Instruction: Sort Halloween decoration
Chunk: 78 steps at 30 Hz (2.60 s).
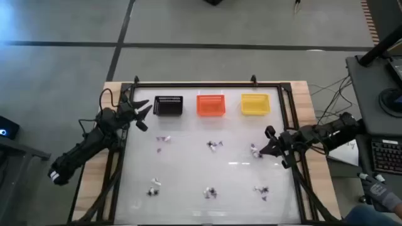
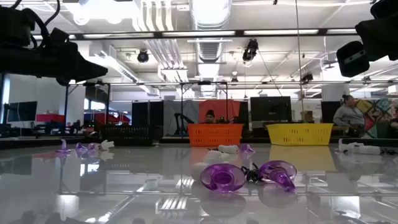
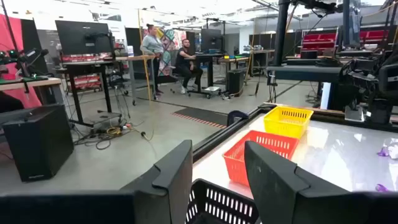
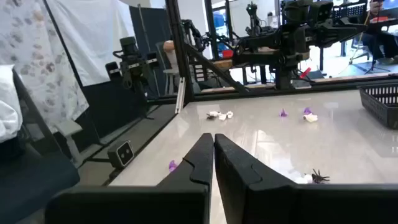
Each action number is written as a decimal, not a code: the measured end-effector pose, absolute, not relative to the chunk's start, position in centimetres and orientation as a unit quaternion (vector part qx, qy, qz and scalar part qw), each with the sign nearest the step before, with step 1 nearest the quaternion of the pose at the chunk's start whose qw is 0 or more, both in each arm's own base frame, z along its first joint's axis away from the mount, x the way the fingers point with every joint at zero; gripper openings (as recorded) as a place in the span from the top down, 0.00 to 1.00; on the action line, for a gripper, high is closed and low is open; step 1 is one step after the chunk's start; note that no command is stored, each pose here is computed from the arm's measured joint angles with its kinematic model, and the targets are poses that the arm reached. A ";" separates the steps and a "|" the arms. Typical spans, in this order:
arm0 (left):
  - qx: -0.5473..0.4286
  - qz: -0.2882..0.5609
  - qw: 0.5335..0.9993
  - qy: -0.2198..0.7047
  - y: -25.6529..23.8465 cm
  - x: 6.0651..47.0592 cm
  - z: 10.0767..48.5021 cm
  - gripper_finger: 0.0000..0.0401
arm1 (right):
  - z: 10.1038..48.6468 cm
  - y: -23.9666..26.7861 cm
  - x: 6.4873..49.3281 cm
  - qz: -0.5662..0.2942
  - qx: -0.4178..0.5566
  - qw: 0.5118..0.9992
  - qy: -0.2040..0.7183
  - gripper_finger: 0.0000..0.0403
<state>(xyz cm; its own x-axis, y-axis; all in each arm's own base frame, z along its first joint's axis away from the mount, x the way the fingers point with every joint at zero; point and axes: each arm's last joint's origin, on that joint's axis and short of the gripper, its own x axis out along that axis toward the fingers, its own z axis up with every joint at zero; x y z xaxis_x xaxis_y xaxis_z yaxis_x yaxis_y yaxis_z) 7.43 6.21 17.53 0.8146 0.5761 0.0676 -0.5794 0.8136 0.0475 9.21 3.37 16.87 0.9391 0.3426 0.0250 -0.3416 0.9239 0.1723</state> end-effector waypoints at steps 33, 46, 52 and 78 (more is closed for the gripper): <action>0.033 0.303 0.952 -0.025 6.2 7.4 17.5 0.68 | 16.9 3.4 9.2 0.175 0.087 0.981 0.003 0.98; 0.033 0.303 0.952 -0.025 6.2 7.4 17.5 0.68 | 16.9 3.4 9.2 0.175 0.087 0.981 0.003 0.98; 0.033 0.303 0.952 -0.025 6.2 7.4 17.5 0.68 | 16.9 3.4 9.2 0.175 0.087 0.981 0.003 0.98; 0.033 0.303 0.952 -0.025 6.2 7.4 17.5 0.68 | 16.9 3.3 9.2 0.162 0.113 0.980 0.004 0.98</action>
